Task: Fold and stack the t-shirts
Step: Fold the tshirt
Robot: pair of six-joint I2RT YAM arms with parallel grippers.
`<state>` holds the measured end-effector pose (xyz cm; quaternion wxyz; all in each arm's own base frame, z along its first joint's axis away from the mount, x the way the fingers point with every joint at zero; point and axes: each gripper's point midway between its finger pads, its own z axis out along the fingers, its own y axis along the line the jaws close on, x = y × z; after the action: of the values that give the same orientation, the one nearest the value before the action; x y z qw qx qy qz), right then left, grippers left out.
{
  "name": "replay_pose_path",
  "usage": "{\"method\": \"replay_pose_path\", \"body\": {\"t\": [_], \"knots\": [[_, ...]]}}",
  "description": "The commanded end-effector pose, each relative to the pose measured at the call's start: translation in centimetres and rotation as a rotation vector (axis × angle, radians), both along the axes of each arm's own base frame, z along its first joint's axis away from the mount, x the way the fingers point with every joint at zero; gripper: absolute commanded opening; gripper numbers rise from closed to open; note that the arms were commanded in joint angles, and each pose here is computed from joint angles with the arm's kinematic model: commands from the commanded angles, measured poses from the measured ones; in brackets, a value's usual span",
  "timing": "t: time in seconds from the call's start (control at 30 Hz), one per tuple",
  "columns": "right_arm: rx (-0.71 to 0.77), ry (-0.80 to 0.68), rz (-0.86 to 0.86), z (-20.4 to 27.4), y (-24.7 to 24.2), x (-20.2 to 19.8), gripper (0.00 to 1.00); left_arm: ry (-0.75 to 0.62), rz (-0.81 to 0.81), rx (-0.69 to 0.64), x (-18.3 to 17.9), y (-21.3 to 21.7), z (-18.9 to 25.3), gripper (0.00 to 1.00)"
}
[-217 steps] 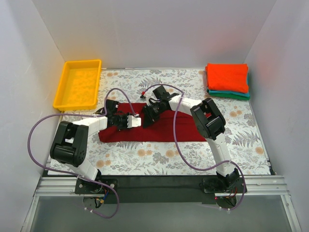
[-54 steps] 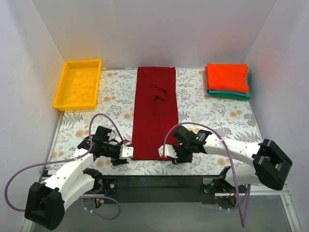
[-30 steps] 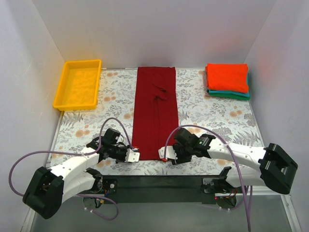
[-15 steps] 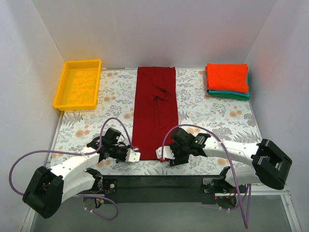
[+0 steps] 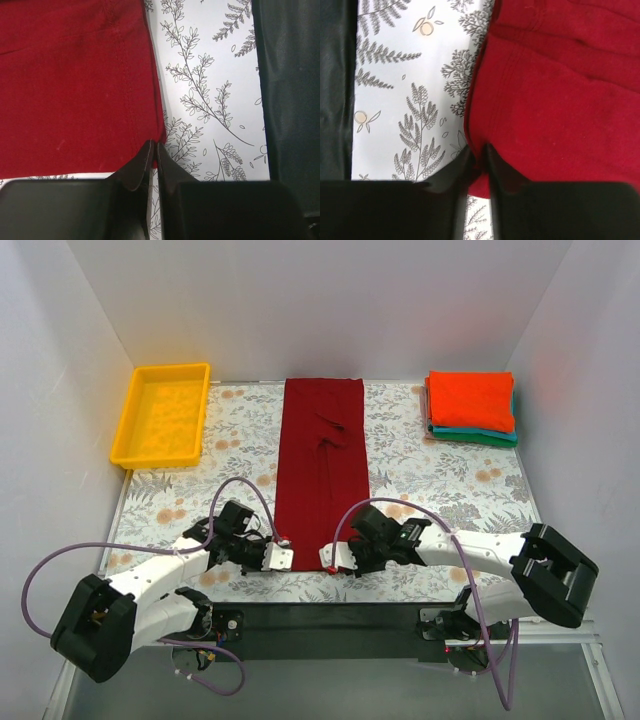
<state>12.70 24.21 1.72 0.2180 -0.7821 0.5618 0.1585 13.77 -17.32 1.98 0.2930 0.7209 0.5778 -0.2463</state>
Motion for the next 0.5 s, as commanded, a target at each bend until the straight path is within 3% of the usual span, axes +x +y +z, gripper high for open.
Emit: {"method": "replay_pose_path", "body": {"t": [0.0, 0.1, 0.3, 0.47], "knots": [[-0.19, 0.058, -0.05, -3.7, -4.0, -1.2, 0.2, 0.028, 0.017, 0.001, 0.2, -0.4, 0.6, 0.0], [-0.205, 0.049, -0.111, -3.7, -4.2, -0.2, 0.01, 0.047, 0.029, -0.007, 0.3, -0.6, 1.0, 0.0], [-0.147, 0.081, -0.144, -0.8, -2.8, 0.5, 0.01, 0.039, 0.013, -0.045, -0.1, -1.0, 2.6, 0.0], [-0.062, 0.123, -0.103, 2.4, -1.9, -1.5, 0.01, 0.014, -0.029, -0.07, -1.1, -0.9, 4.5, 0.0]]}}
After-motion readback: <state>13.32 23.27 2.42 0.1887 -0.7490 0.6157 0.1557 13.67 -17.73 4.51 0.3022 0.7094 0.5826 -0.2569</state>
